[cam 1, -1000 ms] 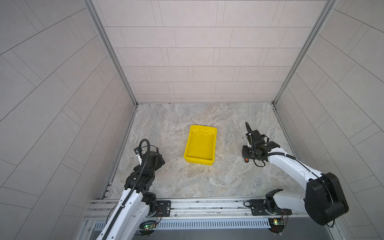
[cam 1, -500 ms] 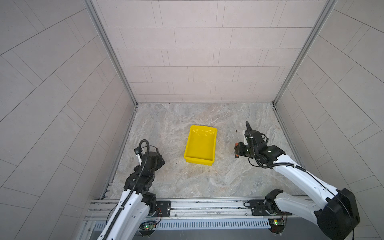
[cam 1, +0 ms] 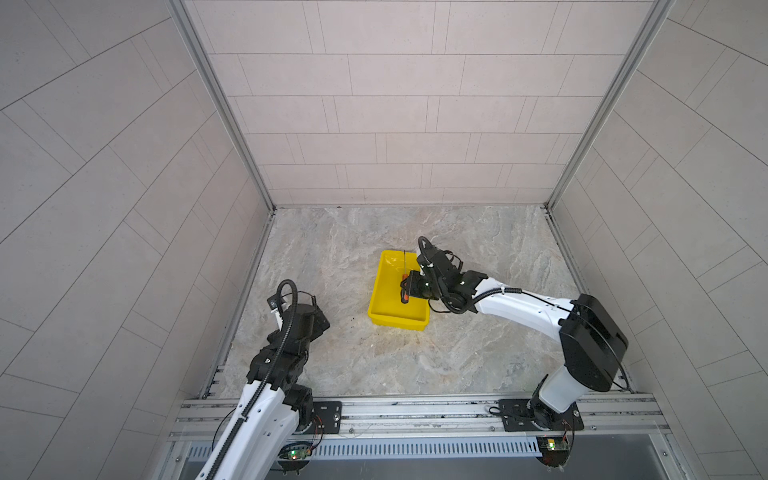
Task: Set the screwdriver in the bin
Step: 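Lift the screwdriver with the right gripper and carry it over the yellow bin, then lower the screwdriver into the bin and open the right gripper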
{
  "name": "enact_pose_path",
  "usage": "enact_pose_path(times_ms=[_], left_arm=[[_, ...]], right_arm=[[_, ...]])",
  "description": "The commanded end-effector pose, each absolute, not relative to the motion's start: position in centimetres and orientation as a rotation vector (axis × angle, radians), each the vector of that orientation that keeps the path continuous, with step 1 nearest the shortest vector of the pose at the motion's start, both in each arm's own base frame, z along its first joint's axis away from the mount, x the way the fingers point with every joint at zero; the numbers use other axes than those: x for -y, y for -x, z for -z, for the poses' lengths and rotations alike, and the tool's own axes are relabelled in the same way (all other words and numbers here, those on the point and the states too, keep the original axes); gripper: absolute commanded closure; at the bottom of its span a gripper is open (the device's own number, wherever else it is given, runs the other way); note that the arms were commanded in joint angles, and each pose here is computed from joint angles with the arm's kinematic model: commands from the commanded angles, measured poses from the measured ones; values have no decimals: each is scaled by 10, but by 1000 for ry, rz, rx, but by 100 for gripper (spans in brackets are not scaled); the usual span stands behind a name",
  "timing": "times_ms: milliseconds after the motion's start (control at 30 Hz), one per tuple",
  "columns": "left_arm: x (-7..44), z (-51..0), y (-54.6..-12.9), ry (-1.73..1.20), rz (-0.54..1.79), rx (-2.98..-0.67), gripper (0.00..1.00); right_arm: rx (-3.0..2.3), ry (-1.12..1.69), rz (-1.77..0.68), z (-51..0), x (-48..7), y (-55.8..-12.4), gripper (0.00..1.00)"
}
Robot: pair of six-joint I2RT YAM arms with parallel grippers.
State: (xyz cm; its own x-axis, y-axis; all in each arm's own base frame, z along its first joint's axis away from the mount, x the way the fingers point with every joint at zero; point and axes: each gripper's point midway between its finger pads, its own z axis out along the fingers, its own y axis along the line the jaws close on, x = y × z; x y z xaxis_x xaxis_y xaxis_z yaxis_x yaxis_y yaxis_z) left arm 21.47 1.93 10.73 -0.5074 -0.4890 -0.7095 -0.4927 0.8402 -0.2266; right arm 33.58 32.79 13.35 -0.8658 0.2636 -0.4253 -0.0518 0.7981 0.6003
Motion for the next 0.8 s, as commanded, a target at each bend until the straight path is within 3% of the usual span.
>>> enact_pose_path(times_ms=[0,267,467,667,767], left_arm=[[-21,-102,-212,713,-18,-2198,0],[-19,-103,-215,699,-8,-2193,0],[-17,-102,-217,694,-7,-2209,0],[-19,-101,-216,699,-19,-2211,0],[-18,-102,-217,696,-10,-2206,0]], right_arm=[[-2441,-278,-1013,-139,-350,-349,100],[-2463,-364,-1075,-110,-368,-353,100],[-2471,-417,-1082,-95,-376,-358,89],[-2493,-421,-998,-87,-368,-356,84],[-2497,-417,-997,-86,-368,-356,75]])
